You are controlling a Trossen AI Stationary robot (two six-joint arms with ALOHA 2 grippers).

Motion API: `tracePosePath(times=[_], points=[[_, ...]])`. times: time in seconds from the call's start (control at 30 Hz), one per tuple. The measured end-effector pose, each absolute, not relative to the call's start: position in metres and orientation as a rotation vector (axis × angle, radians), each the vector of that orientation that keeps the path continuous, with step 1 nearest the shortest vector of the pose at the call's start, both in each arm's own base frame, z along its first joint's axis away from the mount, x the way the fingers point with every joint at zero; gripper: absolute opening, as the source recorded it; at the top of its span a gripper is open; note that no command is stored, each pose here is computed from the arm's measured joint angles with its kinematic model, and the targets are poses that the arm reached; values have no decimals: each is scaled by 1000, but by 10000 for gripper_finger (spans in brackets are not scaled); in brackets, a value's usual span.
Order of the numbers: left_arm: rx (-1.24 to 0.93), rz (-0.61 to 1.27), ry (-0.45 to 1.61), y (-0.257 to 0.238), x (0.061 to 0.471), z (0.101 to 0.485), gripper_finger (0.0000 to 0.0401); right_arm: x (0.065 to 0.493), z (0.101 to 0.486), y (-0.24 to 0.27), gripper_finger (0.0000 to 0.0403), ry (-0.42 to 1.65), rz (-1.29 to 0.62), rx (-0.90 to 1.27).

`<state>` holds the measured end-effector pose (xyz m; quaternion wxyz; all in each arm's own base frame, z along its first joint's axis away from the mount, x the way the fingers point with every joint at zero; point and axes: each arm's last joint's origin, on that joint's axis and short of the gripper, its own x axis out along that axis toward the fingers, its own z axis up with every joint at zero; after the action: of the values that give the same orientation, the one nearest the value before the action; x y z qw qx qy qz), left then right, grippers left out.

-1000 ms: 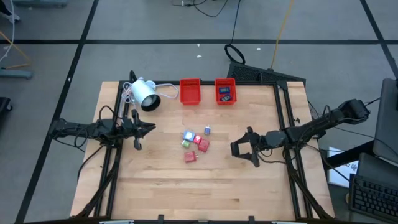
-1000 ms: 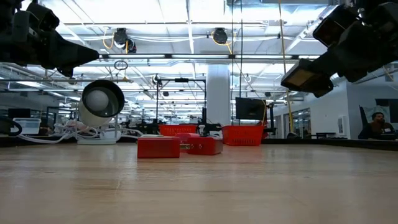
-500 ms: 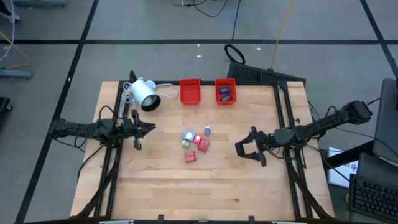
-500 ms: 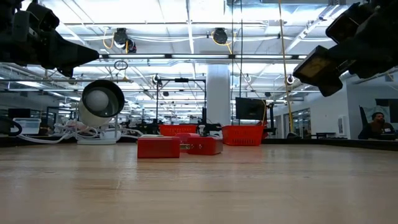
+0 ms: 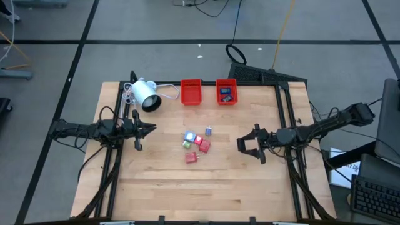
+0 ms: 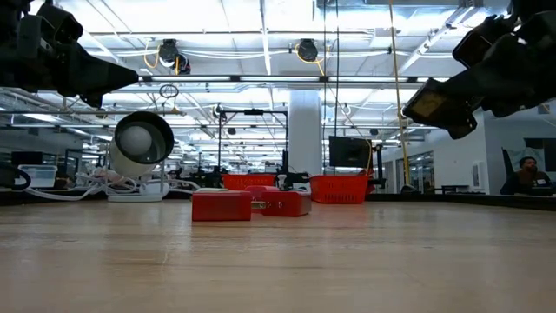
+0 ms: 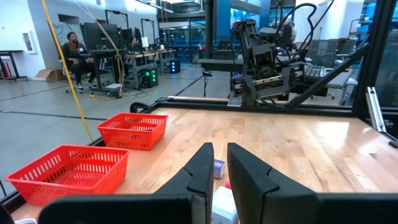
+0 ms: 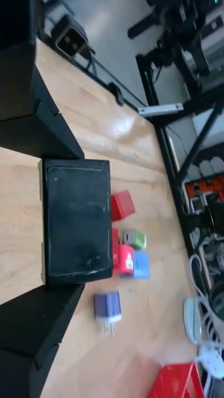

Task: Pick & Place Office items
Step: Put the black digital clock into the right red bin

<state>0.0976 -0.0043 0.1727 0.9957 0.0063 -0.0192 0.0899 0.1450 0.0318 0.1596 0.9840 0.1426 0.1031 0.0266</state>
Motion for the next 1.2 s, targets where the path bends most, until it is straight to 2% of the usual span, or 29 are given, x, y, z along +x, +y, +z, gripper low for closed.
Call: tracePosePath(times=[1.2], points=[[13, 180, -38, -4, 98, 173, 47, 145, 160, -33, 295, 155, -374, 246]])
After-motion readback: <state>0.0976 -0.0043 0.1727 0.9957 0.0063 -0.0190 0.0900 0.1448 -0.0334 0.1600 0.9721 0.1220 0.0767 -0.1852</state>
